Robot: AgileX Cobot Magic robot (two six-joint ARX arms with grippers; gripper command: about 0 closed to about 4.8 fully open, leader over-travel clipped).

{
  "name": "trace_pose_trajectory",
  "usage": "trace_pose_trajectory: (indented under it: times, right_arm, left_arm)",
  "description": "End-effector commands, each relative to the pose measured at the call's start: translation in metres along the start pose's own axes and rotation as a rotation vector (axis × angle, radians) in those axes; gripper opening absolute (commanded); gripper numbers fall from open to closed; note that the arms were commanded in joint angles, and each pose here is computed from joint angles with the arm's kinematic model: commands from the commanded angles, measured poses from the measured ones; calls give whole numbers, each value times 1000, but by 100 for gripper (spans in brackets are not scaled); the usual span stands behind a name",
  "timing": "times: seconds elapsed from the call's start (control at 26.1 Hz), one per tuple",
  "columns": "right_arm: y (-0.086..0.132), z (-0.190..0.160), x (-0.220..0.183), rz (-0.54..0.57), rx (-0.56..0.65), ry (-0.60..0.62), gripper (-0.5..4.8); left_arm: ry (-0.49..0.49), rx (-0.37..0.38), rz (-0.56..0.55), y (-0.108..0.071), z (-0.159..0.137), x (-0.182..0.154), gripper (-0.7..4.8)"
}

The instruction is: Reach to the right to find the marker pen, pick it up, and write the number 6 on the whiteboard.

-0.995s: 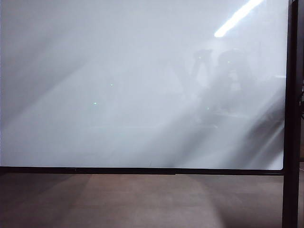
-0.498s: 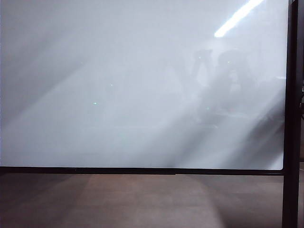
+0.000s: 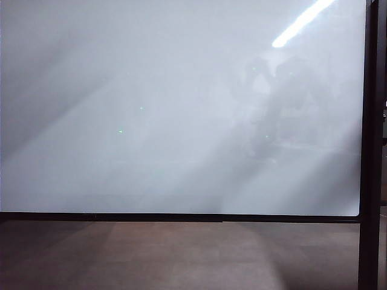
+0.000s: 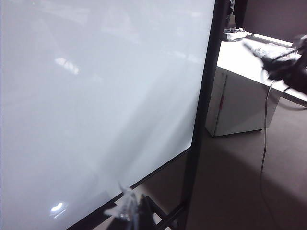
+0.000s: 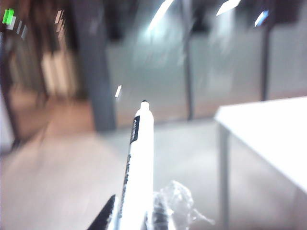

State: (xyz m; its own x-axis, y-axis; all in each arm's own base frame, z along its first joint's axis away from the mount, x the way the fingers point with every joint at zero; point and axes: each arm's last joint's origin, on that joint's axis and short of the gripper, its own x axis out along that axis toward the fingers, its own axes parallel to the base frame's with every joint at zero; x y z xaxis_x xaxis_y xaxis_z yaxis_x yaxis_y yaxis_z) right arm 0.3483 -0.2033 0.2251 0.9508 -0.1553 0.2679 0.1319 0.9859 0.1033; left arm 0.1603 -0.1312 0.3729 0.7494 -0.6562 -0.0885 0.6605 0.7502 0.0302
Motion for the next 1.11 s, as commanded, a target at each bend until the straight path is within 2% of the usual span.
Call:
trace_pose_trajectory:
  times: [0.04,0.11,0.23,0.34,0.38,0.46,0.5,0.61,0.65,0.77,0.96,1.11]
  right_arm:
    - [3,44,-5,13,-34,-113,32]
    - [14,84,-12,35,-34,-201,31]
    - [31,122,-22,81,2,-290,31]
    - [74,165,-34,206,6,-328,31]
    - [82,169,-36,224,14,-327,31]
    - [124,181,-40,339,57,-315,31]
    - [147,183,-41,413,86,-304,31]
    - [193,177,-42,565,155,-262,31]
    - [216,173,-44,627,164,-237,31]
    - [254,165,-51,710,122,-196,31]
    - [299,151,-64,718,60,-117,31]
    - [319,137,-65,768,71,-91,31]
  left_arm:
    - [-21,8,-2,0,4,-1,-6]
    - [-21,8,-2,0,4,-1,-6]
    - [-21,8,-2,0,4,-1,-6]
    - [-23,-8,-2,0,4,-2,-6]
    - [-22,-12,-2,0,4,-2,-6]
    - [-23,-14,-2,0,4,-2,-6]
    - [-24,-13,2,0,4,-2,-6]
    - [-27,-3,4,1,5,-3,-6]
    - [-34,-2,6,1,6,-5,-6]
    - [-47,-1,6,1,8,-9,-6]
    - [-30,18,46,4,7,-14,-6]
    - [-6,7,67,8,5,-17,-6]
